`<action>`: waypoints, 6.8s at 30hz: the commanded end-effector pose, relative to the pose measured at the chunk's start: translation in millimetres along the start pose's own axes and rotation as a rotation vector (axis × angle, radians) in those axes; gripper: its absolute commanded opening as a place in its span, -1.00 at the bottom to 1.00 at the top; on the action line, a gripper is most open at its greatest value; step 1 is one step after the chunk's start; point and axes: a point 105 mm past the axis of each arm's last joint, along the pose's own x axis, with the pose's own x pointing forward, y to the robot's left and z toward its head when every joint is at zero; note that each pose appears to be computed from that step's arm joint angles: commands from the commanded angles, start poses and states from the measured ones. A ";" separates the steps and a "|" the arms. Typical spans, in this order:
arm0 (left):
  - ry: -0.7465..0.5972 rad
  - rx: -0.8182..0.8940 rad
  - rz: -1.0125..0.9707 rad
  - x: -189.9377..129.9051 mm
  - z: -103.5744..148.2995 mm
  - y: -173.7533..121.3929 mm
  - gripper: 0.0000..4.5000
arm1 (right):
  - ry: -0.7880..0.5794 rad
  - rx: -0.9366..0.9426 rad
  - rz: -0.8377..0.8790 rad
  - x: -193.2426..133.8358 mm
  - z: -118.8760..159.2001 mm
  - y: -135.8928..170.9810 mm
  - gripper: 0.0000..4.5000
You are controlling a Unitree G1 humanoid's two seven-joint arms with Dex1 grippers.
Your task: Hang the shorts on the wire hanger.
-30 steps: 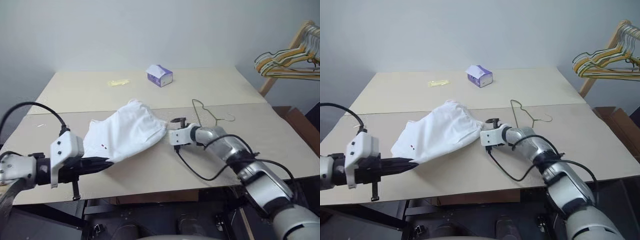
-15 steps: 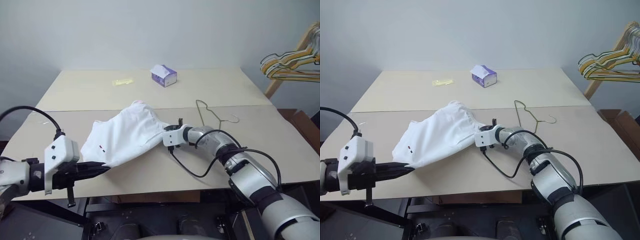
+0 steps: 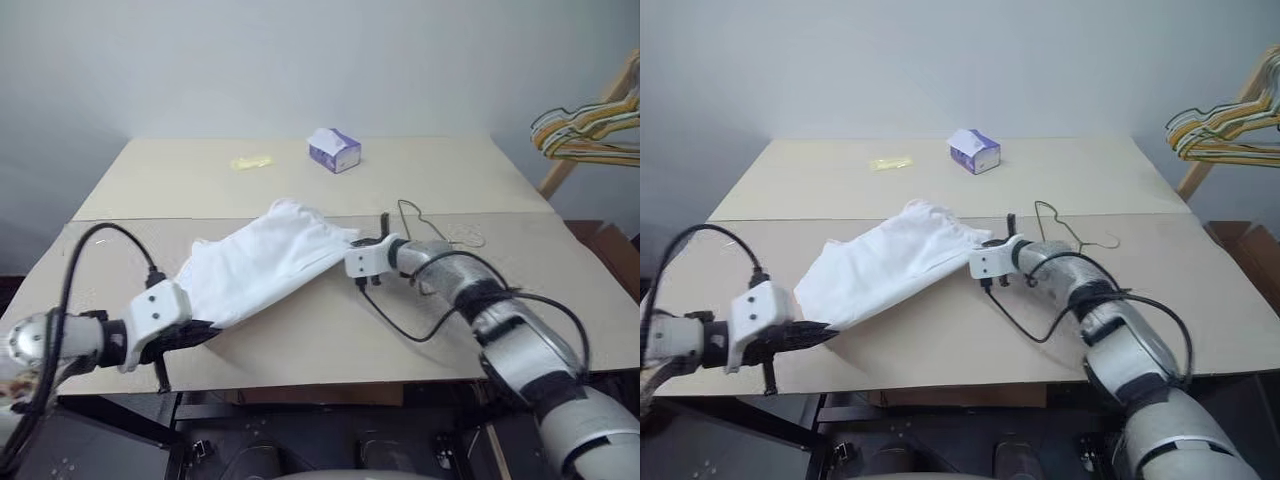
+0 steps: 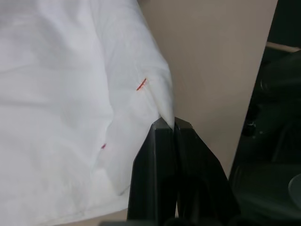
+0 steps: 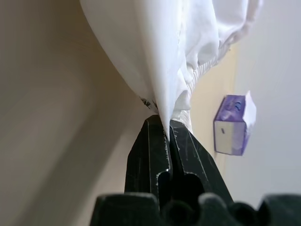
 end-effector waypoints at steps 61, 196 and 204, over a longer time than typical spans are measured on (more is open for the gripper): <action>0.302 0.230 -0.113 -52.1 -58.2 10.8 -1.00 | -0.144 -0.132 0.269 -82.2 45.6 30.0 -0.98; -1.055 -1.215 -0.088 56.2 139.3 104.9 -0.99 | -0.435 0.830 -0.296 -97.2 109.0 -44.1 -1.00; -1.070 -1.086 -0.026 52.1 141.2 104.6 -1.00 | -0.471 0.739 -0.315 -103.4 115.1 -49.9 -0.17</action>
